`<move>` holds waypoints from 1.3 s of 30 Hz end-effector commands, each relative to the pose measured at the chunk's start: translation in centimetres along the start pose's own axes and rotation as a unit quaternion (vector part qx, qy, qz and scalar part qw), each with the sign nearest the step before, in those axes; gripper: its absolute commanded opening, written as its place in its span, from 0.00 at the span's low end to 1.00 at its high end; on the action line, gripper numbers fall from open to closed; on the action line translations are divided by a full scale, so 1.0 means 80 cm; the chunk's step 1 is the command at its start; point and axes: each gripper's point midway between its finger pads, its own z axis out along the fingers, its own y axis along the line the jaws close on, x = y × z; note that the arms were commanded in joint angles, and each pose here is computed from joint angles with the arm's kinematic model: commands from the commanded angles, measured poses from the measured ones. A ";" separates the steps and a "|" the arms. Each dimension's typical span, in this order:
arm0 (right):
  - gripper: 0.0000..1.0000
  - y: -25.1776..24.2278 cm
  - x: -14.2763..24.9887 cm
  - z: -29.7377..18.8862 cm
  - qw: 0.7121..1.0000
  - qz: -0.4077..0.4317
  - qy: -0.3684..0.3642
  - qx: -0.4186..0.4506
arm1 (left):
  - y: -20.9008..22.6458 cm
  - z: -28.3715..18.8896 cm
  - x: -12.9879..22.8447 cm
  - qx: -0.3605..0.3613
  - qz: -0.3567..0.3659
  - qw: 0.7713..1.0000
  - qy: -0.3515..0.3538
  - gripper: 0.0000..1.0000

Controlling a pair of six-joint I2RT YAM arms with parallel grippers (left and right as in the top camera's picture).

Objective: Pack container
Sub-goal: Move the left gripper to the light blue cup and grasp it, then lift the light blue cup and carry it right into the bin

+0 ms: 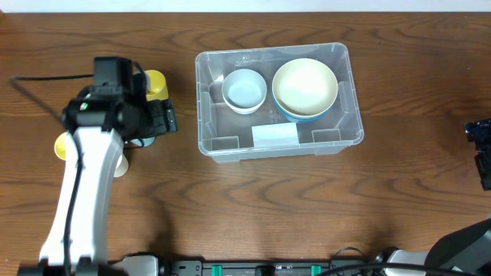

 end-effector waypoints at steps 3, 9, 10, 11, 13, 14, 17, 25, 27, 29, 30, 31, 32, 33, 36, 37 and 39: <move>0.99 -0.003 -0.002 -0.001 1.000 0.013 -0.002 0.002 | 0.016 0.046 0.004 -0.029 -0.013 0.998 0.054 0.83; 0.99 -0.003 -0.003 -0.001 1.000 0.013 -0.002 0.002 | 0.030 0.073 0.000 -0.057 -0.013 0.996 0.067 0.83; 0.99 -0.003 -0.003 -0.001 1.000 0.013 -0.002 0.002 | 0.033 0.075 -0.002 -0.064 -0.013 0.996 0.065 0.83; 0.99 -0.003 -0.003 -0.001 1.000 0.013 -0.002 0.002 | 0.037 0.076 -0.004 -0.073 -0.012 0.995 0.062 0.84; 0.99 -0.003 -0.002 -0.001 1.000 0.013 -0.002 0.002 | 0.044 0.078 -0.009 -0.087 -0.012 0.995 0.055 0.84; 0.99 -0.003 -0.002 -0.001 1.000 0.013 -0.002 0.002 | 0.048 0.079 -0.012 -0.094 -0.013 0.994 0.051 0.84; 0.99 -0.003 -0.002 -0.001 1.000 0.013 -0.002 0.002 | 0.054 0.086 -0.017 -0.098 -0.017 0.994 0.046 0.84; 0.99 -0.003 -0.002 -0.001 1.000 0.012 -0.002 0.002 | 0.059 0.118 -0.020 -0.101 -0.013 0.993 0.060 0.84; 0.99 -0.003 -0.002 -0.001 1.000 0.012 -0.002 0.002 | 0.060 0.125 -0.020 -0.102 -0.013 0.993 0.064 0.84; 0.99 -0.003 -0.002 -0.001 1.000 0.012 -0.002 0.002 | 0.061 0.131 -0.019 -0.102 -0.013 0.992 0.067 0.82; 0.99 -0.003 -0.002 -0.001 1.000 0.012 -0.002 0.002 | 0.061 0.133 -0.019 -0.102 -0.014 0.992 0.068 0.81; 0.99 -0.003 -0.002 -0.001 1.000 0.012 -0.002 0.002 | 0.061 0.135 -0.019 -0.103 -0.014 0.992 0.069 0.80; 0.99 -0.003 -0.002 -0.001 1.000 0.012 -0.002 0.002 | 0.062 0.137 -0.019 -0.103 -0.014 0.992 0.069 0.78; 0.99 -0.003 -0.002 -0.001 1.000 0.012 -0.002 0.002 | 0.062 0.138 -0.019 -0.103 -0.013 0.992 0.070 0.75; 0.99 -0.003 -0.002 -0.001 1.000 0.012 -0.002 0.002 | 0.062 0.141 -0.020 -0.103 -0.014 0.992 0.070 0.51; 0.99 -0.003 -0.002 -0.001 1.000 0.012 -0.002 0.002 | 0.062 0.141 -0.020 -0.103 -0.014 0.992 0.069 0.42; 0.99 -0.003 -0.002 -0.001 1.000 0.012 -0.002 0.002 | 0.062 0.141 -0.021 -0.103 -0.014 0.992 0.069 0.32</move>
